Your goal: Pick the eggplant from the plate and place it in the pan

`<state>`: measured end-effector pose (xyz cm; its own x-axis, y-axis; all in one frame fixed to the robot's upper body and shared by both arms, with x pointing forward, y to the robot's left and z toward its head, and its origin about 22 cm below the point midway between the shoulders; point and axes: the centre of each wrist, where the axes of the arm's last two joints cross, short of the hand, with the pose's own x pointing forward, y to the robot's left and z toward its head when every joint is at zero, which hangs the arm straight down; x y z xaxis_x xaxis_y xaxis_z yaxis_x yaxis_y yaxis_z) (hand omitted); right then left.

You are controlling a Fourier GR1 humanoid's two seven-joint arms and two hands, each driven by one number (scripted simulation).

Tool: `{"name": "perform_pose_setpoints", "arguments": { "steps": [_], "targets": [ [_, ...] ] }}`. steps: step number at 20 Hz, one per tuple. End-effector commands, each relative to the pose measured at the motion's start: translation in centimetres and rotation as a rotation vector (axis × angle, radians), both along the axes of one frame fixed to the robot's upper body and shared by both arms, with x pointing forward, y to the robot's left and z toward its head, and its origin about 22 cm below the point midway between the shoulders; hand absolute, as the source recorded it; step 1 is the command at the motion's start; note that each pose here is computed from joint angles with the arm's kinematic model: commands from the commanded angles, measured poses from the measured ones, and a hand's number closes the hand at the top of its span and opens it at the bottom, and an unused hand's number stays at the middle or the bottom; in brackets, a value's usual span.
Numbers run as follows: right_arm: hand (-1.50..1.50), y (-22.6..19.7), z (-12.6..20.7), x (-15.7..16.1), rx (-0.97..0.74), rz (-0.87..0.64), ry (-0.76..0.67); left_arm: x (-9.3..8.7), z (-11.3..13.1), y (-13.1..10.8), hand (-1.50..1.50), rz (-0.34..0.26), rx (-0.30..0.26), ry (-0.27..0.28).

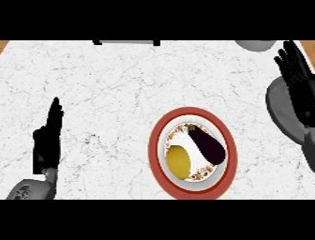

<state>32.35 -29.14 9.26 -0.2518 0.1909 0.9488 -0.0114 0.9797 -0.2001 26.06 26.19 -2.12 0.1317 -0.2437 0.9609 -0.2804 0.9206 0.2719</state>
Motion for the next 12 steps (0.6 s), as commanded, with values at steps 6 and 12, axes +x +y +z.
{"name": "perform_pose_setpoints", "arguments": {
  "steps": [6,12],
  "targets": [
    [1.50,13.3,2.1,1.1,0.065,0.895,0.044,3.4,5.3,-3.6,0.00,-0.265,-0.117,-0.144],
    [-1.50,2.1,2.9,3.4,-0.365,0.949,-0.022,3.3,7.0,-1.3,0.00,-0.249,-0.217,-0.072]
  ]
}}
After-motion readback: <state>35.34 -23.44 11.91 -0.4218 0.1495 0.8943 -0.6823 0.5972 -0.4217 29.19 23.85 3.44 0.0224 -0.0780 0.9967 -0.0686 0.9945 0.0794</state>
